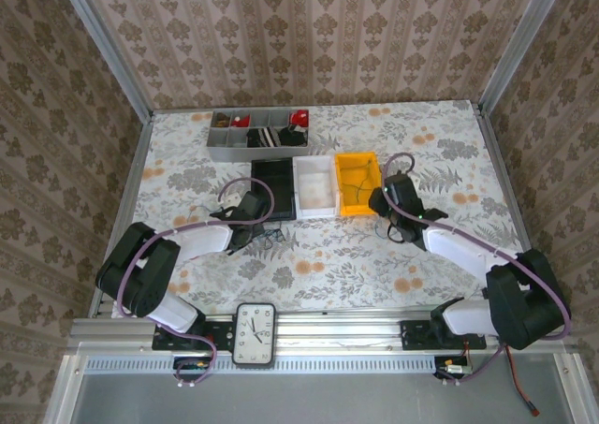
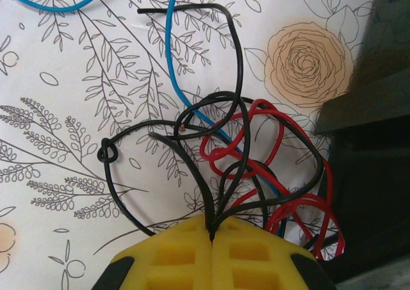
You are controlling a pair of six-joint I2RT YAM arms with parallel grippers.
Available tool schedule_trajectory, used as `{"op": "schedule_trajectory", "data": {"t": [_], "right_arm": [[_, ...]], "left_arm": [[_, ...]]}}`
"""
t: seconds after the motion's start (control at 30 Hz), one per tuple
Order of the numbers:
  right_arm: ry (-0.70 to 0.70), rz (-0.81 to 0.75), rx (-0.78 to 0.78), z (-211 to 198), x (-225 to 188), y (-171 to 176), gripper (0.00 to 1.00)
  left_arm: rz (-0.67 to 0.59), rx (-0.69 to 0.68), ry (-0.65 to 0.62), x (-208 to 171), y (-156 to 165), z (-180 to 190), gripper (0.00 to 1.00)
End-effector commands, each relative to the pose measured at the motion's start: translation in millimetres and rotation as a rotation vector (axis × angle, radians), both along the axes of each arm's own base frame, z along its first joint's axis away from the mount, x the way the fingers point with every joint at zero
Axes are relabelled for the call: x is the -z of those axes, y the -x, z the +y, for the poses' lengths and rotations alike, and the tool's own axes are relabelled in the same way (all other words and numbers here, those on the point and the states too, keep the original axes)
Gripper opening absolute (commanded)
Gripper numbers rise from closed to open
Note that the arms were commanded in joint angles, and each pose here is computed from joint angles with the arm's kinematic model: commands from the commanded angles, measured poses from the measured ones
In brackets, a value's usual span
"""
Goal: Untangle the cables
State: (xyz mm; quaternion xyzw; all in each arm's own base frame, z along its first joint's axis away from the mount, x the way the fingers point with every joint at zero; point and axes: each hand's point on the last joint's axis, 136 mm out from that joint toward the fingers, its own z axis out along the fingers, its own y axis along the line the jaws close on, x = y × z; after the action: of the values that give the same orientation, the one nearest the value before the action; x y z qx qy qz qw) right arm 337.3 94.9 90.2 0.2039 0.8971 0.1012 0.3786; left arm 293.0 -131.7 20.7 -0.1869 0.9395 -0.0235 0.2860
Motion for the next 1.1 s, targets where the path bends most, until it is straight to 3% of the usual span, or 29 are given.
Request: {"op": "schedule_trajectory", "data": {"t": [0.0,0.53,0.67,0.83,0.93,1.07], "right_arm": [[0.017,0.045,0.016,-2.8,16.5,13.6,0.52],[0.12,0.138,-0.081,9.9,55.9,-0.1,0.48],[0.123,0.163,-0.092,13.7,65.2,-3.2,0.34],[0.134,0.157,-0.091,12.9,64.1,-0.4,0.09],[0.138,0.143,-0.085,8.9,53.5,4.8,0.03],[0.121,0.108,-0.088,8.7,32.4,12.3,0.01]], "left_arm": [[0.002,0.002,-0.006,-3.0,-3.0,-3.1,0.0],[0.007,-0.002,-0.005,-1.4,-3.4,-2.8,0.0],[0.016,-0.003,-0.003,0.6,-3.6,-3.0,0.0],[0.018,-0.005,-0.001,0.9,-4.4,-3.5,0.0],[0.019,-0.007,-0.001,1.4,-4.3,-3.4,0.0],[0.02,-0.01,0.003,1.8,-3.6,-3.2,0.0]]}}
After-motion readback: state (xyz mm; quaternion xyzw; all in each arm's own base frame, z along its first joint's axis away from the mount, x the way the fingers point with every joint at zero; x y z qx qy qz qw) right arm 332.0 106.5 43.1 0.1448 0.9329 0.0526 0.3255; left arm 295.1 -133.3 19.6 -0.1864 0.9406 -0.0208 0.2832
